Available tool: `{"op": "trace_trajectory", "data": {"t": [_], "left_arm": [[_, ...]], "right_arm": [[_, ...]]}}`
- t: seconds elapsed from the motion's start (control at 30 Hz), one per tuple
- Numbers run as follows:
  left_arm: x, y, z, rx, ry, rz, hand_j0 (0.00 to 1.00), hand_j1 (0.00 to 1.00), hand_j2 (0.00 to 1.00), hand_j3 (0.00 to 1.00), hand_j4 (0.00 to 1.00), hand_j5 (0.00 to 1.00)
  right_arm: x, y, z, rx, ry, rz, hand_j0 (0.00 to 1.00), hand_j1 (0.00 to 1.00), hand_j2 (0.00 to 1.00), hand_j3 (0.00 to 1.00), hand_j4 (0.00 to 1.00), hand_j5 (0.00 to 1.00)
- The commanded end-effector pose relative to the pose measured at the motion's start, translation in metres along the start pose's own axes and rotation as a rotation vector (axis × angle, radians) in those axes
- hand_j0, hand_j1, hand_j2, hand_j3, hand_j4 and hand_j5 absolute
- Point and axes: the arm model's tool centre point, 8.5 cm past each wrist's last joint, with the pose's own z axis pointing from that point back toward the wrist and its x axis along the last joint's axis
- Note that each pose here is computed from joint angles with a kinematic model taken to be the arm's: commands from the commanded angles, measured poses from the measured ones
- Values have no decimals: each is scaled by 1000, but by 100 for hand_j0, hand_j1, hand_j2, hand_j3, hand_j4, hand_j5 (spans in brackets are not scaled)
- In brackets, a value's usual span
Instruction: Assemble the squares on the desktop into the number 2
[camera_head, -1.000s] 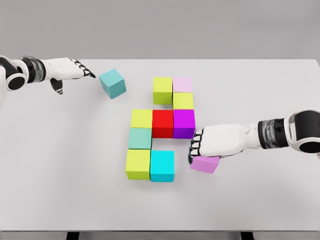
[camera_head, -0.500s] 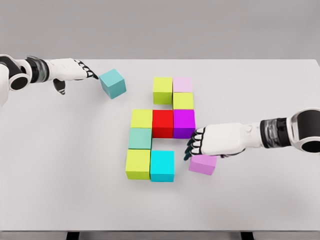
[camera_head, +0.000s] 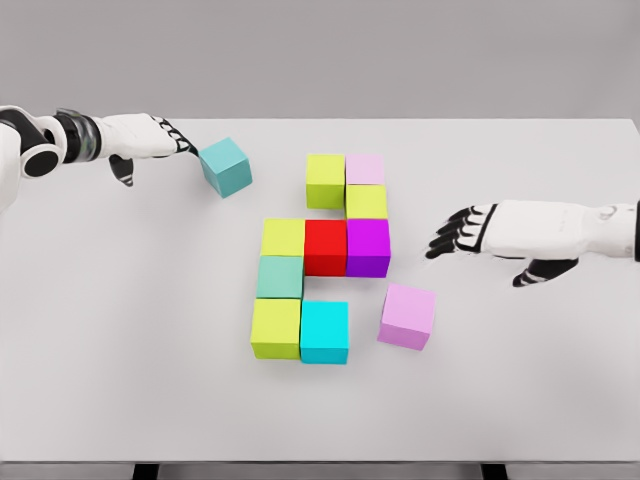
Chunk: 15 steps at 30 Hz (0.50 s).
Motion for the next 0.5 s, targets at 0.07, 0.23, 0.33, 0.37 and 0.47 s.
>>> {"op": "trace_trajectory", "data": {"t": [0.07, 0.23, 0.33, 0.37, 0.47], "left_arm": [[4, 4, -4, 8, -7, 2, 100, 100, 100, 100, 100, 100], [7, 6, -7, 12, -15, 0, 100, 100, 100, 100, 100, 100], [9, 8, -8, 16, -20, -1, 100, 100, 100, 100, 100, 100], [9, 8, -8, 17, -20, 0, 100, 100, 100, 100, 100, 100], [10, 9, -9, 19, -22, -1, 100, 100, 100, 100, 100, 100]], "right_arm": [[-15, 13, 3, 79, 84, 51, 99, 99, 99, 99, 99, 99], [-23, 41, -18, 203, 84, 57, 99, 99, 99, 99, 99, 99], [-25, 42, -17, 225, 101, 84, 99, 99, 99, 99, 99, 99], [-25, 43, -18, 228, 100, 89, 99, 99, 99, 99, 99, 99], [-24, 42, -18, 232, 99, 99, 99, 99, 99, 99, 99, 99]]}}
